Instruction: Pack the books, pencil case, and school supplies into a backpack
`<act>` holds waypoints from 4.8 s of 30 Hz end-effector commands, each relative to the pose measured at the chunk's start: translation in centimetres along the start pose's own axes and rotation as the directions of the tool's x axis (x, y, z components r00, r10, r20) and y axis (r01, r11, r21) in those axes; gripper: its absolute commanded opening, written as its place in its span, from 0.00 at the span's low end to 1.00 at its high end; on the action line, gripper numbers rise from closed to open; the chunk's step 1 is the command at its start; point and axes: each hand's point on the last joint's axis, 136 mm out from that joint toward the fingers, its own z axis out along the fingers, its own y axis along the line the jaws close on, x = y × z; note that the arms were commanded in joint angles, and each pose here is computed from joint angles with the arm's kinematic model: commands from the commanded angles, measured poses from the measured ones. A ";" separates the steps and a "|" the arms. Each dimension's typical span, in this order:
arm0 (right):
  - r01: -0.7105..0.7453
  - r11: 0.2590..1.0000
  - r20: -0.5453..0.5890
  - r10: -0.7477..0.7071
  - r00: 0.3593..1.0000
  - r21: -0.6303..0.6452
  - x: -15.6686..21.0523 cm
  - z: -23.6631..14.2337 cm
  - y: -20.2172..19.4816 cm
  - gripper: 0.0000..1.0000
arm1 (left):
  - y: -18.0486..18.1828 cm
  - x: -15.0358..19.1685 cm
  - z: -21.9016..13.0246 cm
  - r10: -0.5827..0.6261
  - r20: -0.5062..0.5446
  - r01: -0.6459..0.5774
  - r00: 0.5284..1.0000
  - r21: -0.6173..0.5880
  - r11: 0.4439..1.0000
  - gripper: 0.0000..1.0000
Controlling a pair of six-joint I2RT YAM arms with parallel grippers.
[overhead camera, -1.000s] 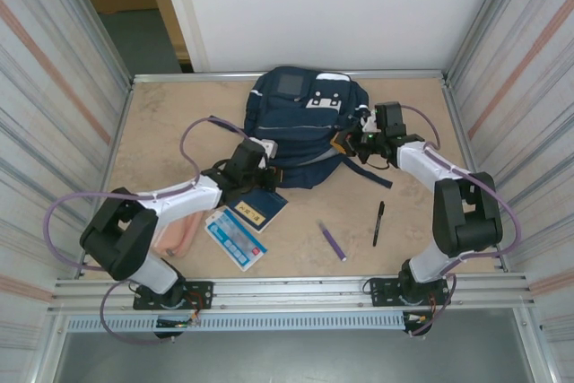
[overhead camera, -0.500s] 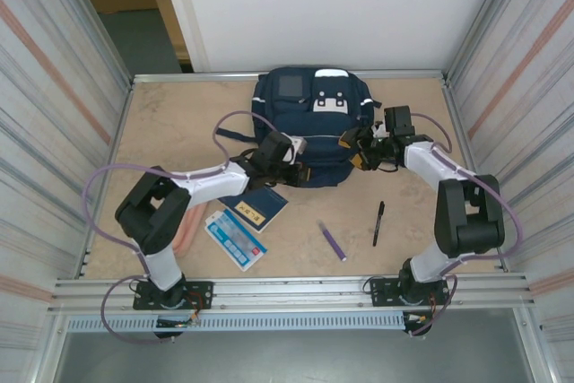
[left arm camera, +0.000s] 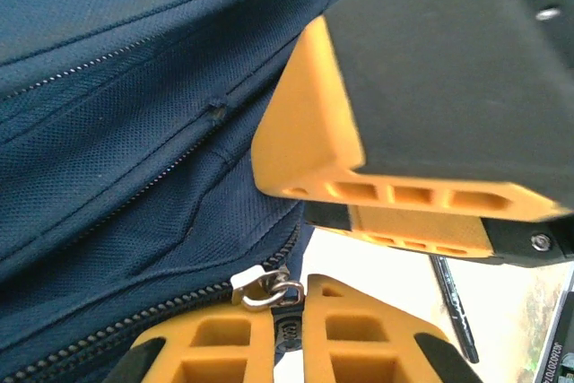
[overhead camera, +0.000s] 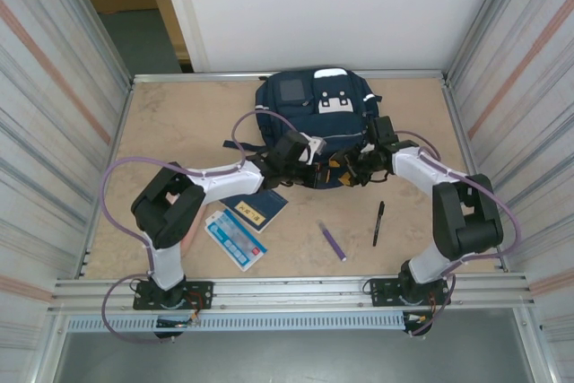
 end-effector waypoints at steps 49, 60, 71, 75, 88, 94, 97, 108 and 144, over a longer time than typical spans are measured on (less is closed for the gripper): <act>-0.226 0.967 0.157 0.206 0.966 0.119 0.6 -1.8 -2.9 0.34 | -4.1 -0.8 -1.7 0.109 0.107 -0.130 0.988 0.217 0.967 0.00; -0.191 0.977 0.186 0.172 0.967 0.094 0.8 -3.7 -3.1 0.00 | 6.8 -0.4 -4.3 0.050 0.097 -0.047 0.994 -0.031 0.998 0.00; -0.006 0.999 0.174 0.000 0.985 0.036 2.8 -4.8 0.6 0.00 | 20.3 -4.0 -6.5 -0.185 0.130 0.219 0.974 -0.346 0.912 0.00; 0.094 0.992 0.250 -0.112 0.962 0.084 3.9 -4.8 1.0 0.00 | 23.1 -4.9 -6.5 -0.276 0.151 0.313 0.949 -0.363 0.878 0.00; 0.231 0.966 0.315 -0.257 0.914 0.118 4.4 -5.7 1.5 0.05 | 24.4 -5.8 -11.1 -0.249 0.244 0.338 0.937 -0.461 0.821 0.25; 0.375 0.921 0.282 -0.389 0.877 0.104 5.3 -6.6 3.2 0.44 | 23.9 -5.3 -11.7 -0.296 0.243 0.373 0.924 -0.390 0.842 0.37; 0.466 0.866 0.307 -0.500 0.810 0.183 4.9 -8.8 3.5 0.49 | 21.8 -5.5 -13.0 -0.280 0.268 0.363 0.922 -0.339 0.868 0.42; 0.418 0.752 0.530 -0.657 0.536 0.510 -0.9 -19.0 -0.4 0.95 | 9.8 -1.5 -16.6 -0.099 0.115 0.133 0.988 -0.341 0.931 0.61; 0.280 0.952 0.281 -0.304 0.910 0.125 -11.2 -2.6 -0.1 0.42 | 8.3 3.2 -12.2 -0.147 0.072 0.163 0.986 -0.357 0.920 0.70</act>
